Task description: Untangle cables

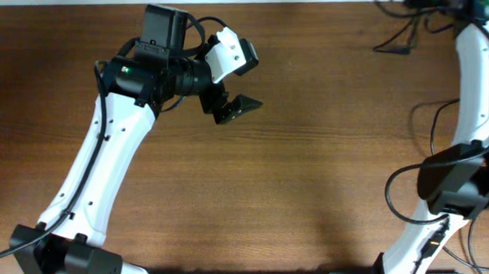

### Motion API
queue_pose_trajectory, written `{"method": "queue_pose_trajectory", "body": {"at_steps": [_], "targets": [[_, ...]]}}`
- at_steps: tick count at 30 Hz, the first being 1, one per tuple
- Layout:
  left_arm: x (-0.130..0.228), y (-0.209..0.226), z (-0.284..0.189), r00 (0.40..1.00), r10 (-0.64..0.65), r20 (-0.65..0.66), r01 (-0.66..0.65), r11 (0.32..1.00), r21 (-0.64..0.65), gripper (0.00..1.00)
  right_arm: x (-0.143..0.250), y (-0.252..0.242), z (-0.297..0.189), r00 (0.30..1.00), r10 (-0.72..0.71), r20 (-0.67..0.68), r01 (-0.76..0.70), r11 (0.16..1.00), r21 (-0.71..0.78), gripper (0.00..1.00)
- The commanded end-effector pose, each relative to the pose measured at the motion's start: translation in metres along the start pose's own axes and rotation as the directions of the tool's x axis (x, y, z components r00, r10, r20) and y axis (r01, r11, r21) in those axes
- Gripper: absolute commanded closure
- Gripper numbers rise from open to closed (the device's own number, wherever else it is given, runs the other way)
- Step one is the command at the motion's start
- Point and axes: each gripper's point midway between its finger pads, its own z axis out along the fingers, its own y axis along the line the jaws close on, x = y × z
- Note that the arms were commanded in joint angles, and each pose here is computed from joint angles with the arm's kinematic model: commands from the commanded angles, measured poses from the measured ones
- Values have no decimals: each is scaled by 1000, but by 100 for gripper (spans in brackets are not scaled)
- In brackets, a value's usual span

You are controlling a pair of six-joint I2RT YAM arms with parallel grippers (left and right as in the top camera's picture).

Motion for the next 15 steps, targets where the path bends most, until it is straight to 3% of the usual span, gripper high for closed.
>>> {"method": "queue_pose_trajectory", "body": {"at_steps": [1,5,10,15], "targets": [[-4,-1,-5,1000,6,8,-6,1000,-11,1,-8,-75,-21,997,64,49,-75,952,298,96],[-4,-1,-5,1000,6,8,-6,1000,-12,1,-16,-141,-49,990,71,121,-123,853,508,96],[-4,-1,-5,1000,6,8,-6,1000,-11,1,-21,-195,-72,977,68,200,-176,789,589,96],[-4,-1,-5,1000,6,8,-6,1000,-12,1,-3,-242,-75,978,71,197,-188,713,675,96]]}}
